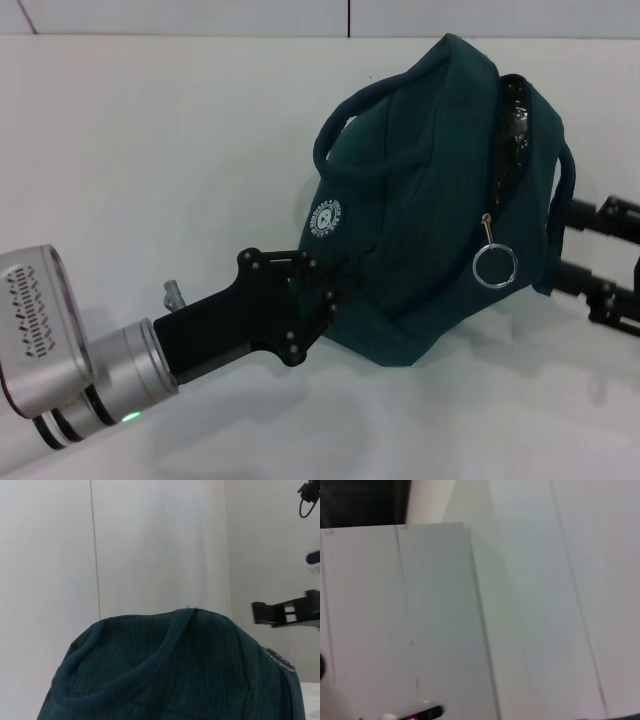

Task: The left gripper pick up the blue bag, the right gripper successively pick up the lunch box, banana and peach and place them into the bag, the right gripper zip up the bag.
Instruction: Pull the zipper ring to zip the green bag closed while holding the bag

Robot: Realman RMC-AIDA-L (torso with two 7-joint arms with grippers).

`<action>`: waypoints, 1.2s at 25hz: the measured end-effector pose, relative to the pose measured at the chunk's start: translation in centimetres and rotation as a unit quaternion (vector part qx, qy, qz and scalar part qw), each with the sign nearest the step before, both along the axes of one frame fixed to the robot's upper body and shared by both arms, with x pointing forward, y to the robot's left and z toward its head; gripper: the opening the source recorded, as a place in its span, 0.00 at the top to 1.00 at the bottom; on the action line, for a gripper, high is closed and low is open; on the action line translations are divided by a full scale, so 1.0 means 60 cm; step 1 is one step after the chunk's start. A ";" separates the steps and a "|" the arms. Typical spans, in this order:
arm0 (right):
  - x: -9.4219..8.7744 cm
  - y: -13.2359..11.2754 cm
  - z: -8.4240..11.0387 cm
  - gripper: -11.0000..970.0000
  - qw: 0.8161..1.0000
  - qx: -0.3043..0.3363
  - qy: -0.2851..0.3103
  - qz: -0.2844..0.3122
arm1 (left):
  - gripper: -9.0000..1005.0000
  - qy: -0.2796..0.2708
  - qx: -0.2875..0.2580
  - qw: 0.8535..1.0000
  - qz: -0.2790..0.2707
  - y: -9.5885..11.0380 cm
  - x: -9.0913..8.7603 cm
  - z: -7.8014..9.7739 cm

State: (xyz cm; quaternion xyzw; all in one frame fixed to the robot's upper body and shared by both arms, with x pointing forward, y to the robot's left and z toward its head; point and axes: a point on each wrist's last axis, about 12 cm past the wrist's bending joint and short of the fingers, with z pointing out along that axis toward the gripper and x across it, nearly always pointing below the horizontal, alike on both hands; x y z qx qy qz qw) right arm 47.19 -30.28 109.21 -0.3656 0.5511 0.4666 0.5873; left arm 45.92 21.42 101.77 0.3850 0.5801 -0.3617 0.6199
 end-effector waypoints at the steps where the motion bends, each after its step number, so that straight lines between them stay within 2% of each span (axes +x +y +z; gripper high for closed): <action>1: -0.001 0.001 -0.001 0.37 1.000 -0.002 0.002 0.005 | 0.83 0.000 0.000 1.000 -0.001 -0.001 0.000 0.000; 7: 0.000 0.019 -0.014 0.37 0.998 -0.031 0.030 0.036 | 0.83 -0.002 0.001 1.000 -0.006 -0.003 0.002 0.001; 13: 0.008 0.022 -0.020 0.38 0.997 -0.042 0.053 0.025 | 0.83 0.000 0.000 1.000 -0.006 -0.003 0.002 0.002; 24: 0.014 0.022 -0.022 0.38 0.997 -0.049 0.062 0.018 | 0.83 0.003 -0.002 1.000 -0.004 -0.003 0.001 0.001; 30: 0.024 0.037 -0.019 0.38 0.993 -0.064 0.082 0.056 | 0.83 0.003 -0.002 1.000 -0.002 -0.003 0.002 0.001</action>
